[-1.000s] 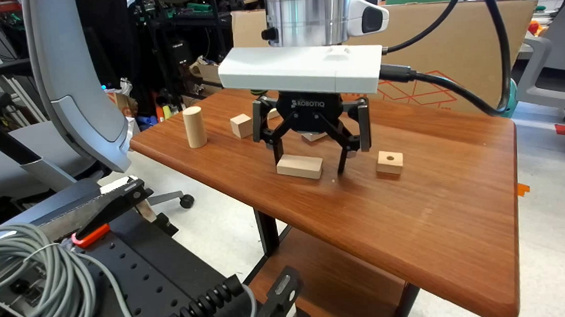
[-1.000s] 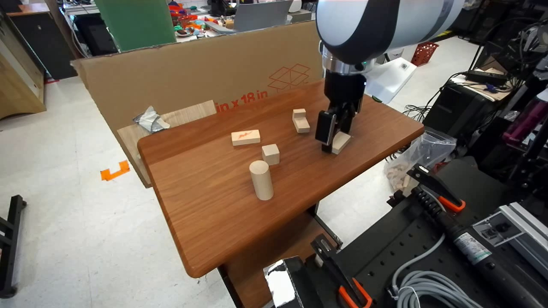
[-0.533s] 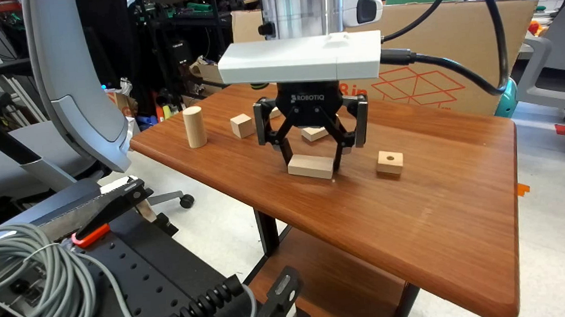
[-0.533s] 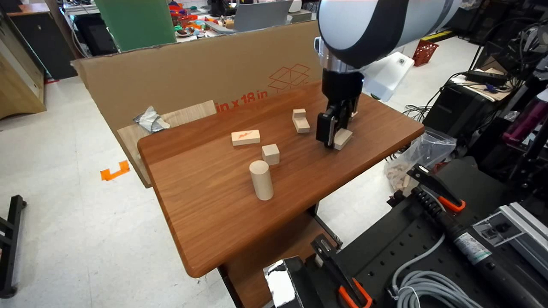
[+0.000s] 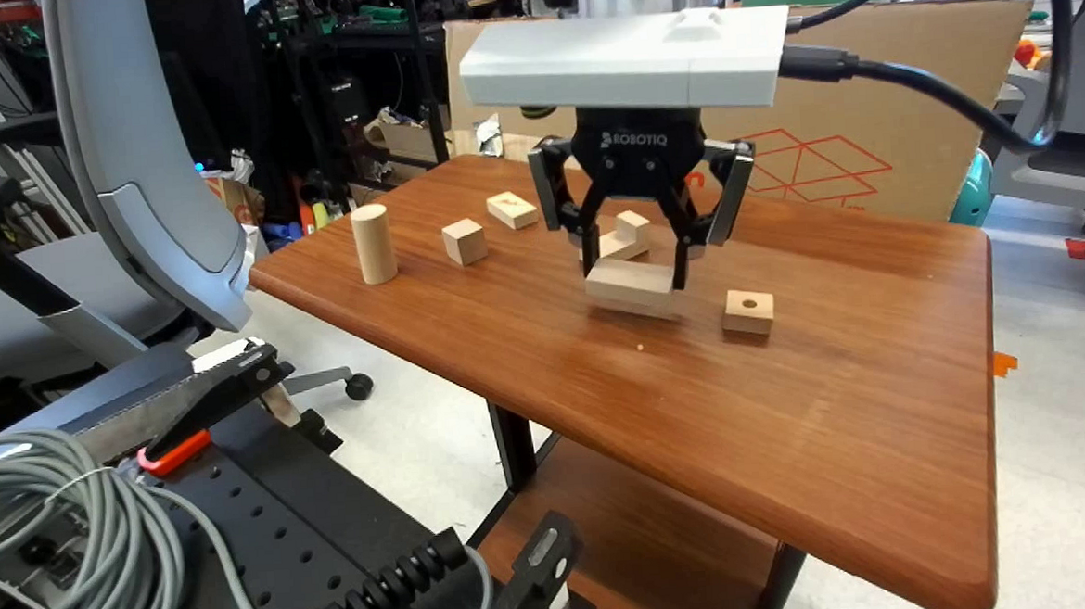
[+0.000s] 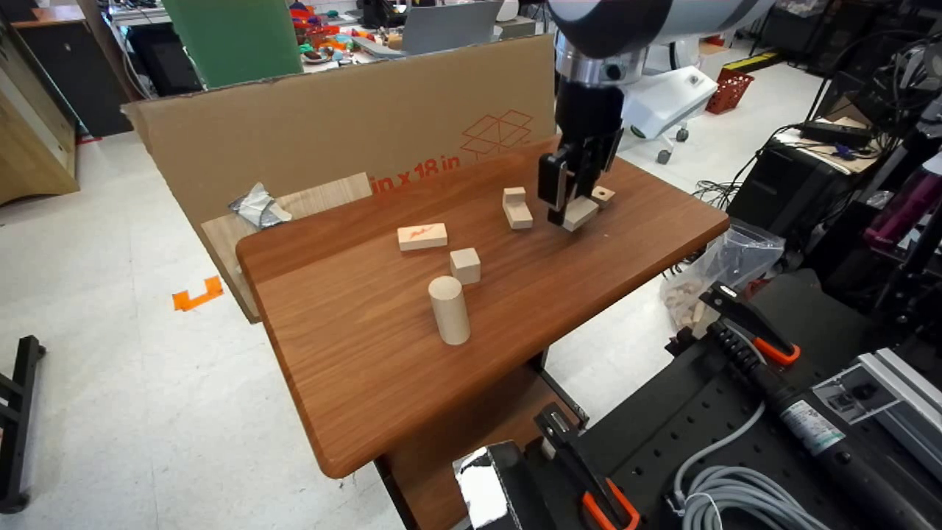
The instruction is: Move the rectangular block on the right backwards
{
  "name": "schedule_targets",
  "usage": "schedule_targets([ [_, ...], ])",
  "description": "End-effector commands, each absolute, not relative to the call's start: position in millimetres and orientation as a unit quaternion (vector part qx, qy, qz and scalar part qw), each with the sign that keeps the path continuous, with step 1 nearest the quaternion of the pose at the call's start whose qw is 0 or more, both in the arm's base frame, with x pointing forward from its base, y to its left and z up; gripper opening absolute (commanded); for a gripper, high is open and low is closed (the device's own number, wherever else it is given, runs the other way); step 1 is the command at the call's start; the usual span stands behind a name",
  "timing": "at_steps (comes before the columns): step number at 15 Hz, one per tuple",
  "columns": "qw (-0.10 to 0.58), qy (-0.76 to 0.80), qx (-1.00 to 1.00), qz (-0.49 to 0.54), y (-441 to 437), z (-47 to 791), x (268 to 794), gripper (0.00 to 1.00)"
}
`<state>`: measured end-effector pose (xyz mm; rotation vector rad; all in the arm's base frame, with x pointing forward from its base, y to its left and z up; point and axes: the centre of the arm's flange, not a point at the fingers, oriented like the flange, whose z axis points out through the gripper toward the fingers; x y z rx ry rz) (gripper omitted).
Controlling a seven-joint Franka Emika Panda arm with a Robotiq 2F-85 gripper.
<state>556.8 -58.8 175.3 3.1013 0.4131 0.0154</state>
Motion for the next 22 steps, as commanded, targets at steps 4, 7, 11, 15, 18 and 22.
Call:
schedule_targets([
  [4, -0.045, 0.034, 0.997, 0.054, -117.1, 243.1, 601.6, 0.42],
  [7, -0.024, -0.004, 0.997, 0.075, -138.3, 263.7, 633.3, 0.42],
  [11, -0.012, -0.042, 0.996, 0.073, -157.7, 275.7, 670.9, 0.42],
  [15, -0.004, -0.073, 0.996, 0.041, -166.7, 256.5, 701.9, 0.42],
  [18, 0.003, -0.083, 0.996, 0.006, -166.7, 224.6, 714.9, 0.42],
  [22, 0.021, -0.089, 0.995, -0.032, -162.8, 186.2, 731.6, 0.42],
])
